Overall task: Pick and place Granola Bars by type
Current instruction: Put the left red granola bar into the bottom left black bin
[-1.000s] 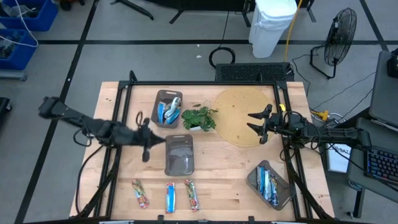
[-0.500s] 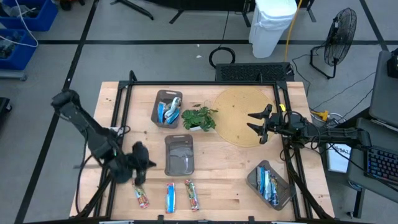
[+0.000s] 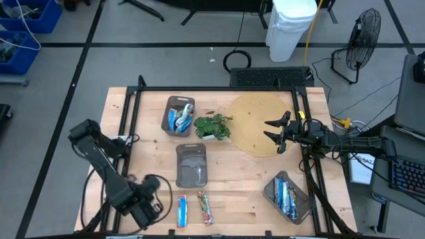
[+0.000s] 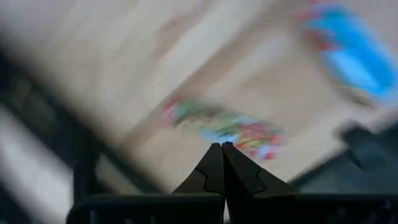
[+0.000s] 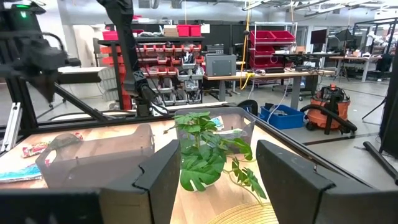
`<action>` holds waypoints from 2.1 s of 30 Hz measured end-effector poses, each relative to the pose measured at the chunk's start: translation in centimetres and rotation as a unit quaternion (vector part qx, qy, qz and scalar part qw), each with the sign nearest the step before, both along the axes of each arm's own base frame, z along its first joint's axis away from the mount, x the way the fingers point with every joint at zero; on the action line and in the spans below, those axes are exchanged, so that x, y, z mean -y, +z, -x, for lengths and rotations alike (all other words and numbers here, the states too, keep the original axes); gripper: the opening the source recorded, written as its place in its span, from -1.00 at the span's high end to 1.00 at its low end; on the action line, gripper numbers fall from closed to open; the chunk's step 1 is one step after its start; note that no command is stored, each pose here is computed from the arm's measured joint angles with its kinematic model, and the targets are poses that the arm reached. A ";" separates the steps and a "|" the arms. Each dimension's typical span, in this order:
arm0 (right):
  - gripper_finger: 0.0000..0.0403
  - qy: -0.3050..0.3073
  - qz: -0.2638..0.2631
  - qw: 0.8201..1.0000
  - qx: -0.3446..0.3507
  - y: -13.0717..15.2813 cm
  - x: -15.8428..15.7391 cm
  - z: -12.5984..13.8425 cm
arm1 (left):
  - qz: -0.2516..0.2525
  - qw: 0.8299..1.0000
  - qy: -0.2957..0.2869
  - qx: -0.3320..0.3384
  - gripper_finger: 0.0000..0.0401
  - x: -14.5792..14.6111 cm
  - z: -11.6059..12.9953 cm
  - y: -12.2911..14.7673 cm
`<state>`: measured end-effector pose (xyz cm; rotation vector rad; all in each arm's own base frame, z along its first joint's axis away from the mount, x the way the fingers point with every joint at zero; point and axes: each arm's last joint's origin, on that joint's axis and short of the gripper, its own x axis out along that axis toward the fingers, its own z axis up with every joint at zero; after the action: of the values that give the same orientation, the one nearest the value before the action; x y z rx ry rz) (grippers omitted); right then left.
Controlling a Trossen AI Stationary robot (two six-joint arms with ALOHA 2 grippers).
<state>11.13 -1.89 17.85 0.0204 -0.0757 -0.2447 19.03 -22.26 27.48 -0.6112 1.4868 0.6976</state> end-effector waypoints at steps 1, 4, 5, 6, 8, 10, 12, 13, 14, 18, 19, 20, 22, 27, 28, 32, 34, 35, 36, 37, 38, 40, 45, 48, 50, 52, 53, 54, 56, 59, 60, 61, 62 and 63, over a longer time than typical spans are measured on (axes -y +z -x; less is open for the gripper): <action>0.00 0.000 0.000 1.000 0.000 0.0 0.0 0.0 | -0.007 0.998 0.050 -0.029 1.00 -0.1 0.2 -0.2; 0.00 0.000 0.000 1.000 0.000 0.0 0.0 0.0 | -0.020 0.979 0.195 -0.060 1.00 -0.1 0.4 -0.8; 0.00 0.000 0.000 1.000 0.000 0.0 0.0 0.0 | -0.023 0.969 0.238 -0.056 1.00 -0.1 0.4 -0.9; 0.00 0.000 0.000 1.000 0.000 0.0 0.0 0.0 | -0.026 0.959 0.277 -0.052 1.00 -0.1 0.4 -1.2; 0.00 0.000 0.000 1.000 0.000 0.0 0.0 0.0 | -0.017 0.947 0.318 -0.046 1.00 -0.2 -0.1 -2.0; 0.00 0.000 0.000 1.000 0.000 0.0 0.0 0.0 | 0.001 0.943 0.330 -0.038 1.00 -0.6 -0.9 -3.3; 0.00 0.000 0.000 1.000 0.000 0.0 0.0 0.0 | 0.031 0.939 0.342 -0.026 1.00 -0.9 -1.9 -4.8; 0.00 0.000 0.000 1.000 0.000 0.0 0.0 0.0 | 0.044 0.936 0.348 -0.029 1.00 -1.1 -2.1 -5.5; 0.00 0.000 0.000 1.000 0.000 0.0 0.0 0.0 | 0.057 0.932 0.355 -0.040 0.99 -1.2 -2.3 -6.1; 0.00 0.000 0.000 1.000 0.000 0.0 0.0 0.0 | 0.054 0.919 0.377 -0.105 0.96 -1.7 -1.3 -7.8; 0.00 0.000 0.000 1.000 0.000 0.0 0.0 0.0 | 0.052 0.916 0.381 -0.119 0.94 -1.8 -1.1 -8.0; 0.00 0.000 0.000 1.000 0.000 0.0 0.0 0.0 | 0.050 0.914 0.382 -0.129 0.91 -1.8 -1.0 -8.1; 0.00 0.000 0.000 1.000 0.000 0.0 0.0 0.0 | 0.041 0.912 0.384 -0.140 0.85 -1.9 -0.7 -8.2; 0.00 0.000 0.000 1.000 0.000 0.0 0.0 0.0 | 0.029 0.913 0.384 -0.132 0.61 -2.0 -0.6 -8.2; 0.00 0.000 0.000 1.000 0.000 0.0 0.0 0.0 | 0.030 0.912 0.386 -0.135 0.55 -2.0 -0.6 -8.2; 0.00 0.000 0.000 1.000 0.000 0.0 0.0 0.0 | 0.028 0.910 0.389 -0.137 0.33 -1.8 -0.4 -8.3; 0.00 0.000 0.000 1.000 0.000 0.0 0.0 0.0 | 0.023 0.909 0.390 -0.143 0.26 -1.6 -0.5 -8.7; 0.00 0.000 0.000 1.000 0.000 0.0 0.0 0.0 | 0.018 0.909 0.390 -0.145 0.23 -1.5 -0.6 -9.0; 0.00 0.000 0.000 1.000 0.000 0.0 0.0 0.0 | 0.015 0.908 0.390 -0.149 0.21 -1.3 -0.6 -9.4; 0.00 0.000 0.000 1.000 0.000 0.0 0.0 0.0 | 0.014 0.908 0.390 -0.155 0.20 -1.2 -0.7 -9.8; 0.00 0.000 0.000 1.000 0.000 0.0 0.0 0.0 | 0.015 0.907 0.390 -0.159 0.19 -1.0 -0.8 -10.1; 0.00 0.000 0.000 1.000 0.000 0.0 0.0 0.0 | 0.018 0.908 0.389 -0.157 0.19 -0.8 -1.0 -10.5; 0.00 0.000 0.000 1.000 0.000 0.0 0.0 0.0 | 0.027 0.911 0.389 -0.133 0.19 -0.7 -1.4 -10.7; 0.00 0.000 0.000 1.000 0.000 0.0 0.0 0.0 | 0.022 0.910 0.392 -0.137 0.19 -0.5 -1.7 -11.4; 0.00 0.000 0.000 1.000 0.000 0.0 0.0 0.0 | 0.021 0.908 0.392 -0.143 0.19 -0.3 -1.9 -12.1; 0.00 0.000 0.000 1.000 0.000 0.0 0.0 0.0 | 0.020 0.907 0.392 -0.151 0.19 -0.2 -2.0 -12.6; 0.00 0.000 0.000 1.000 0.000 0.0 0.0 0.0 | 0.021 0.906 0.392 -0.158 0.19 -0.1 -2.0 -12.7; 0.00 0.000 0.000 1.000 0.000 0.0 0.0 0.0 | 0.022 0.905 0.393 -0.164 0.19 -0.1 -2.0 -12.8; 0.00 0.000 0.000 1.000 0.000 0.0 0.0 0.0 | 0.022 0.903 0.394 -0.168 0.19 -0.1 -1.9 -12.8; 0.00 0.000 0.000 1.000 0.000 0.0 0.0 0.0 | 0.022 0.904 0.394 -0.167 0.19 -0.1 -1.9 -12.8; 0.00 0.000 0.000 1.000 0.000 0.0 0.0 0.0 | 0.022 0.904 0.394 -0.167 0.19 -0.1 -2.0 -12.8; 0.00 0.000 0.000 1.000 0.000 0.0 0.0 0.0 | 0.021 0.904 0.393 -0.165 0.19 -0.1 -2.0 -12.8; 0.00 0.000 0.000 1.000 0.000 0.0 0.0 0.0 | 0.021 0.904 0.393 -0.164 0.19 -0.1 -2.0 -12.8; 0.00 0.000 0.000 1.000 0.000 0.0 0.0 0.0 | 0.021 0.904 0.393 -0.164 0.21 -0.1 -2.0 -12.8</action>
<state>11.13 -1.89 17.85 0.0206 -0.0755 -0.2447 21.00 -22.17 14.65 -1.1991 1.5456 1.4496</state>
